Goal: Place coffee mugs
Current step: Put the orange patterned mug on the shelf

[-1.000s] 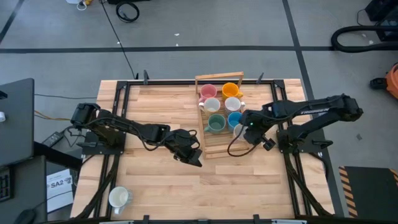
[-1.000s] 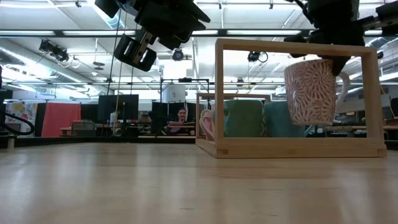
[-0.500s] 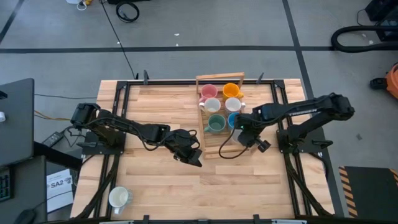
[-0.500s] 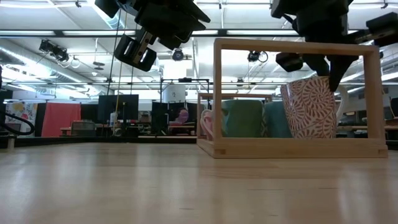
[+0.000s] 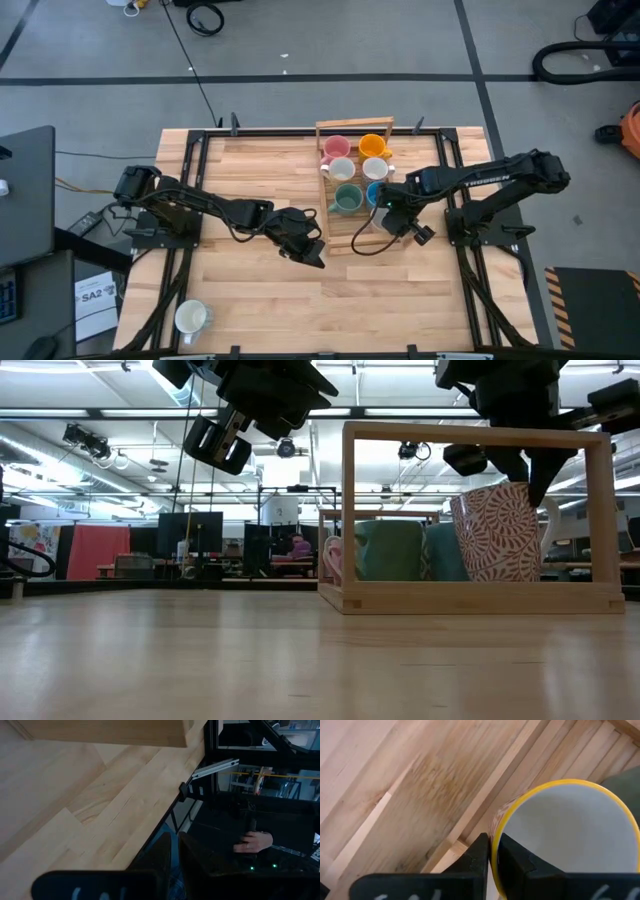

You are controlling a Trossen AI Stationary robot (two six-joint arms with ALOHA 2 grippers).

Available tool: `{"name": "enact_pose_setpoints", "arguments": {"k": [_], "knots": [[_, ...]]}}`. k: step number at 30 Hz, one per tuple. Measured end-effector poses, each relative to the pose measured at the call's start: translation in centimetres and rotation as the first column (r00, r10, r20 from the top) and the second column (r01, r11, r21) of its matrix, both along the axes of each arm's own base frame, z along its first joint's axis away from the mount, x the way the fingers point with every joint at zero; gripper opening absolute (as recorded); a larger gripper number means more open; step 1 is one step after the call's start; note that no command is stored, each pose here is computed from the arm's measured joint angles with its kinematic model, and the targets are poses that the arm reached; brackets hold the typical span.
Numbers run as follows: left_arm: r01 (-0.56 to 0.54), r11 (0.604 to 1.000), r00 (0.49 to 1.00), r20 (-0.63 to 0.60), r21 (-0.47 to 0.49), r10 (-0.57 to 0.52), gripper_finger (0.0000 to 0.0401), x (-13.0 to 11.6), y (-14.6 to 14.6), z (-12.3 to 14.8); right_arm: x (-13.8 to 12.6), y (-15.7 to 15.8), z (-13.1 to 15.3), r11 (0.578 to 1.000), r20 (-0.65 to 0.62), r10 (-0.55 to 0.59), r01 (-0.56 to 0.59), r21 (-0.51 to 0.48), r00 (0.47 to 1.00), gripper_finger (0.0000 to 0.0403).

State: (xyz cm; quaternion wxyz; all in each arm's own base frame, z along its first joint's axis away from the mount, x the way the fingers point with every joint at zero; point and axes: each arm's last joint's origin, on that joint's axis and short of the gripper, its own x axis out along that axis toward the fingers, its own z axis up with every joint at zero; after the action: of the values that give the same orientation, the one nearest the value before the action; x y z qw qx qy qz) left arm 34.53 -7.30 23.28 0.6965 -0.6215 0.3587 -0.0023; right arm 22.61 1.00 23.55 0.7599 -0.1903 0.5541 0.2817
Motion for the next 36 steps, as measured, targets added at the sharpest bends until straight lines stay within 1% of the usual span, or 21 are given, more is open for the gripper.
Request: {"name": "enact_pose_setpoints", "arguments": {"k": [7, 24, 26, 30, 36], "knots": [[0.0, 1.0, 1.0, 0.0, -0.001, 0.0, 0.0039, 0.0, 0.0, 0.01, 0.02, 0.0, -0.01, 1.0, 0.002, 0.0, 0.0, -0.002, 1.0, 0.006], [0.0, 1.0, 1.0, -0.001, -0.001, 0.0, 0.0039, 0.0, -0.01, -0.02, 0.03, -0.01, -0.01, 1.0, 0.003, -0.002, 0.002, -0.005, 1.0, 0.0068], [-0.001, 1.0, 1.0, -0.001, -0.001, 0.001, 0.0039, 0.0, 0.0, -0.02, 0.06, -0.01, -0.02, 1.0, 0.006, -0.005, 0.005, -0.004, 1.0, 0.0073], [-0.001, 1.0, 1.0, -0.001, -0.001, 0.001, 0.0039, 0.0, -0.01, -0.02, 0.07, -0.03, -0.04, 0.998, -0.005, -0.064, 0.064, 0.003, 0.998, 0.0088], [-0.001, 1.0, 1.0, -0.001, -0.002, 0.001, 0.0039, 0.0, 0.0, 0.0, 0.13, -0.03, -0.02, 0.998, 0.0, -0.07, 0.07, 0.005, 0.998, 0.0112]]}}
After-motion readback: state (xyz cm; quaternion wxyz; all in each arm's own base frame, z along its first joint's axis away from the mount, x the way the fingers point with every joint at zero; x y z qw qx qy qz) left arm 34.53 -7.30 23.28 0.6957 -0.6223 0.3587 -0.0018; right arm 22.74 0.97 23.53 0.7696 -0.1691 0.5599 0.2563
